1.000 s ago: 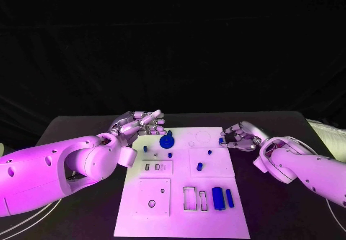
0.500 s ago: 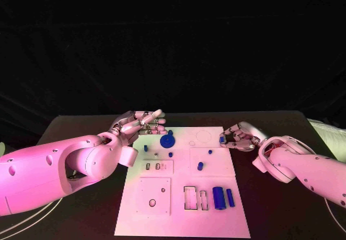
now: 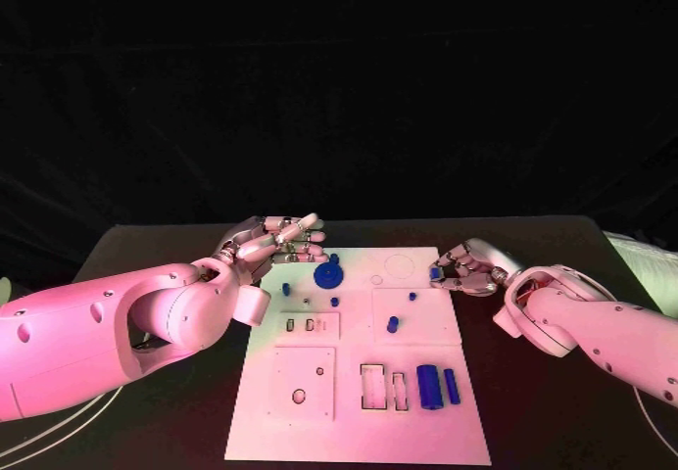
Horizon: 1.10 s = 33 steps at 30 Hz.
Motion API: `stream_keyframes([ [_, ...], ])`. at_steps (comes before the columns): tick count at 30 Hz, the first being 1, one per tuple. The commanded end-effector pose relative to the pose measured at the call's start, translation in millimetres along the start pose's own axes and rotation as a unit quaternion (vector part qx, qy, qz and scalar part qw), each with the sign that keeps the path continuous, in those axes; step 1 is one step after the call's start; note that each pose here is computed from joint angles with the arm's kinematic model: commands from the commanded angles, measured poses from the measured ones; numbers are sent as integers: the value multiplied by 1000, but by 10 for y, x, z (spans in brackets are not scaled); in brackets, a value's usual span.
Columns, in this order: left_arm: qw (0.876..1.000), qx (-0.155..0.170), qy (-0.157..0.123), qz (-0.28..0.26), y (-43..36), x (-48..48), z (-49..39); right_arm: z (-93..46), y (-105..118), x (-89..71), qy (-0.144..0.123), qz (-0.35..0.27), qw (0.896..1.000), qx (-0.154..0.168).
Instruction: Assemble the parts on the task board
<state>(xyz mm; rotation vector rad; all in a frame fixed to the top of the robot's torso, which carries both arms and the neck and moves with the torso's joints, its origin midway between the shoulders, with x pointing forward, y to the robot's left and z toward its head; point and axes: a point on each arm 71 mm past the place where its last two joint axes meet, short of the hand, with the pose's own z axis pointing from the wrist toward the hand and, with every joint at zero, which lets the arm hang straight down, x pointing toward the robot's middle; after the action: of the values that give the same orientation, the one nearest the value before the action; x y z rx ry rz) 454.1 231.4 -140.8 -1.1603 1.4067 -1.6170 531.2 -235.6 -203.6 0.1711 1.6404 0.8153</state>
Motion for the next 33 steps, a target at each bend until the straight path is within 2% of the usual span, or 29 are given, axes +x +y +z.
stream_keyframes([
  [1,1000,2,9,-4,-6,22,-1,3,0,24,7,-5,1000,0],
  [12,1000,2,8,-4,-7,10,0,11,76,-25,-33,-2,999,-7],
  [17,1000,3,6,-3,-8,-3,-1,10,240,-20,-32,7,999,-19],
  [20,1000,3,4,-2,-10,-22,-1,20,426,14,-25,11,999,-34],
  [27,1000,4,-4,0,-12,-79,8,81,917,238,1,-3,997,-79],
  [33,1000,4,-7,-1,-8,-102,21,165,1268,584,36,-26,993,-108],
])
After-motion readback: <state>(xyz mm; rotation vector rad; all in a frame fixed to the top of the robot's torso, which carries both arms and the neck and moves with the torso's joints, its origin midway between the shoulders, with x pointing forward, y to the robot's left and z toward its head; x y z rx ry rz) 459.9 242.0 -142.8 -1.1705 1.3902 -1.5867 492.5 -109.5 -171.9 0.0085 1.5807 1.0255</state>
